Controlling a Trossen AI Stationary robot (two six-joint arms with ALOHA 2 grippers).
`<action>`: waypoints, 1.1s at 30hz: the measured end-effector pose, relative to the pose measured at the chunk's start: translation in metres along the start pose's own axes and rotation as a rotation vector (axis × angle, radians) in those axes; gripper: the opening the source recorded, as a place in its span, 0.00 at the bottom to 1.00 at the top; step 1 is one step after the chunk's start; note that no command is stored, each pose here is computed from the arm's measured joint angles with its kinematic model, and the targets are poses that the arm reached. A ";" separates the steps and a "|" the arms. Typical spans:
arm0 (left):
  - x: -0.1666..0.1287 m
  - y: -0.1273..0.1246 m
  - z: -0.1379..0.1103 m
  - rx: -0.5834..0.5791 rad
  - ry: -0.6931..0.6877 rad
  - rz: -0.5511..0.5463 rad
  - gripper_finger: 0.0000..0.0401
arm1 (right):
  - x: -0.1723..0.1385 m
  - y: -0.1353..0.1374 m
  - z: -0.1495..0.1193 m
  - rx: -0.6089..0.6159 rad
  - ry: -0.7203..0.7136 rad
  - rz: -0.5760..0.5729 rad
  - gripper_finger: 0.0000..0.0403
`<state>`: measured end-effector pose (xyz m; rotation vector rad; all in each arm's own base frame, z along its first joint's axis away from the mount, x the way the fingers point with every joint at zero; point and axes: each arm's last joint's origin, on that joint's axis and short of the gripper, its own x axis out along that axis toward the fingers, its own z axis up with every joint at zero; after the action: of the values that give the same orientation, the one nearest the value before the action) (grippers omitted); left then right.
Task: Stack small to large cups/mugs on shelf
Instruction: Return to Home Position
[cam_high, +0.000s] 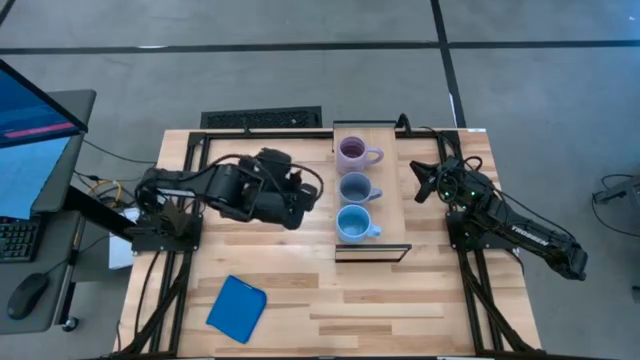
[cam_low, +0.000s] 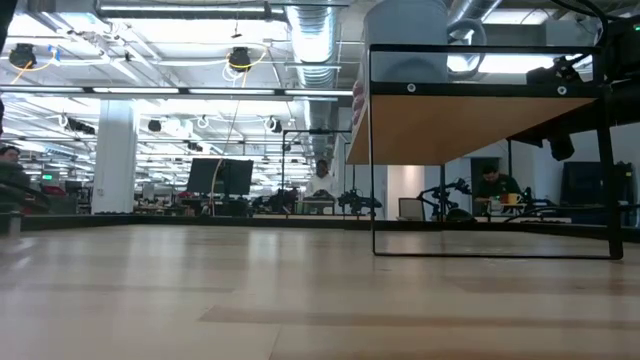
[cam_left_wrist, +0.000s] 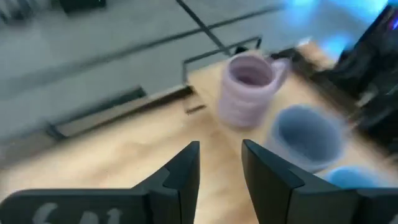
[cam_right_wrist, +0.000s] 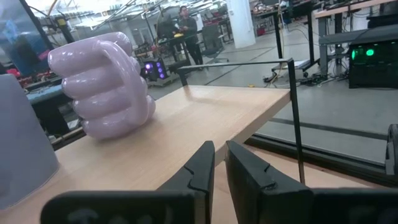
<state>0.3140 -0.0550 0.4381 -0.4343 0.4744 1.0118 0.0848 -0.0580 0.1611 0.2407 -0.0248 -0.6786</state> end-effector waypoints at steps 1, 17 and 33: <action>-0.001 0.003 0.001 0.075 -0.014 0.008 0.28 | 0.000 0.000 0.000 0.001 -0.001 0.000 0.16; -0.032 0.077 0.006 0.302 -0.195 0.080 0.03 | -0.005 0.014 0.026 0.038 -0.233 0.205 0.16; -0.017 0.144 -0.086 0.218 -0.412 -0.017 0.00 | -0.036 0.045 0.080 -0.128 -0.101 0.453 0.16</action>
<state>0.1650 -0.0474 0.3589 -0.0301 0.2053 0.9893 0.0764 -0.0190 0.2514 0.0715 -0.1279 -0.2388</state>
